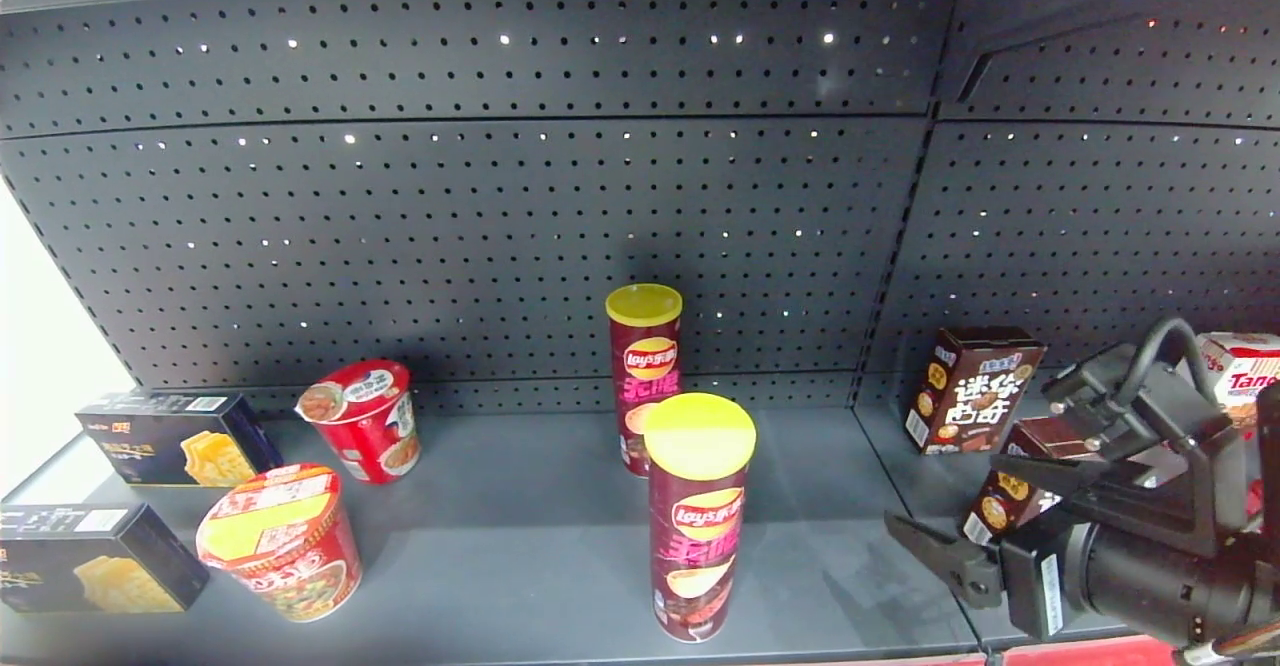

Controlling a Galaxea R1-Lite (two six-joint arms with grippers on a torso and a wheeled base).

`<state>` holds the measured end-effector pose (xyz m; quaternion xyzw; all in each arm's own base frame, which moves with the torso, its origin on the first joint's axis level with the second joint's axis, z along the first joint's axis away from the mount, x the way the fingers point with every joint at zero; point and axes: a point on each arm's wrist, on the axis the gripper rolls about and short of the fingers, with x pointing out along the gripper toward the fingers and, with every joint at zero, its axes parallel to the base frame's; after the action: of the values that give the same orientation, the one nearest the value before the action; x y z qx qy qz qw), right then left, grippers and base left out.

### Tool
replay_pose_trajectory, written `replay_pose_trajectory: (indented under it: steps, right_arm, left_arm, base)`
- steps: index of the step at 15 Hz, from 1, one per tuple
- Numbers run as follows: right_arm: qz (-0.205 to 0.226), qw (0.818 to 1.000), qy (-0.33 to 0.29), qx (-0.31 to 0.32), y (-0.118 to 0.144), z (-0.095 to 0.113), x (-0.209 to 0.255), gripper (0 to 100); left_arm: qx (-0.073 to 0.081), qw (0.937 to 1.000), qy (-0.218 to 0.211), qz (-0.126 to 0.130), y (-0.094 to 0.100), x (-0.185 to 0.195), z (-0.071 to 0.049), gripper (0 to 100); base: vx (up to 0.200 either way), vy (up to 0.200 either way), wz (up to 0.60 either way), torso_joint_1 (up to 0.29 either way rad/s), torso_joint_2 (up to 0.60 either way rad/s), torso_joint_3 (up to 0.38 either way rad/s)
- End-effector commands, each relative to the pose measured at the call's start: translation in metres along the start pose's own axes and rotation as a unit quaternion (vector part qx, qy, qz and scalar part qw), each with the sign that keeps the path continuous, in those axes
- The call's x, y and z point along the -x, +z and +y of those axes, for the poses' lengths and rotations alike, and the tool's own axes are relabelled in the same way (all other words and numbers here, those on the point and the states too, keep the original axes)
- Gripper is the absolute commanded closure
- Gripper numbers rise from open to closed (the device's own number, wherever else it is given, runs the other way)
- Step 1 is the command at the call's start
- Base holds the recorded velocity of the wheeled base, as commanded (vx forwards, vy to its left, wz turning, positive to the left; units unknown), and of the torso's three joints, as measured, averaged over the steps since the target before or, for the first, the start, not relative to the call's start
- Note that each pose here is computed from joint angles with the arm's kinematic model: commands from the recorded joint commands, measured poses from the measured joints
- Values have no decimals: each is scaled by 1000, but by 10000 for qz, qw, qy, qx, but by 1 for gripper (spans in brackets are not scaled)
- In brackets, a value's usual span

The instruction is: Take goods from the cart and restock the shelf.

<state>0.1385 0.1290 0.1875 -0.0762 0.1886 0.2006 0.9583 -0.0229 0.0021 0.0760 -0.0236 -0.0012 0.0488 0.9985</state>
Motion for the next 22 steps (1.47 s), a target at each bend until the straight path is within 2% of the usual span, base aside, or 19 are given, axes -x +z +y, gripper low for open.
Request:
replay_pose_trajectory:
  steps: [1, 3, 8, 22]
  right_arm:
    - [281, 9995, 49, 114, -14, 8, -15, 0]
    - [333, 9994, 23, 116, -15, 10, -23, 0]
    - [761, 9964, -82, -373, -26, 21, -54, 0]
    - [865, 9947, 112, -539, -22, 50, -91, 0]
  left_arm:
    - [1, 10000, 3, 8, 0, 0, 0, 0]
    - [1, 10000, 3, 8, 0, 0, 0, 0]
    - [1, 10000, 3, 8, 0, 0, 0, 0]
    - [1, 10000, 3, 8, 0, 0, 0, 0]
  base:
    - [0, 0, 0, 0, 0, 0]
    - [0, 0, 0, 0, 0, 0]
    - [0, 0, 0, 0, 0, 0]
    - [0, 0, 0, 0, 0, 0]
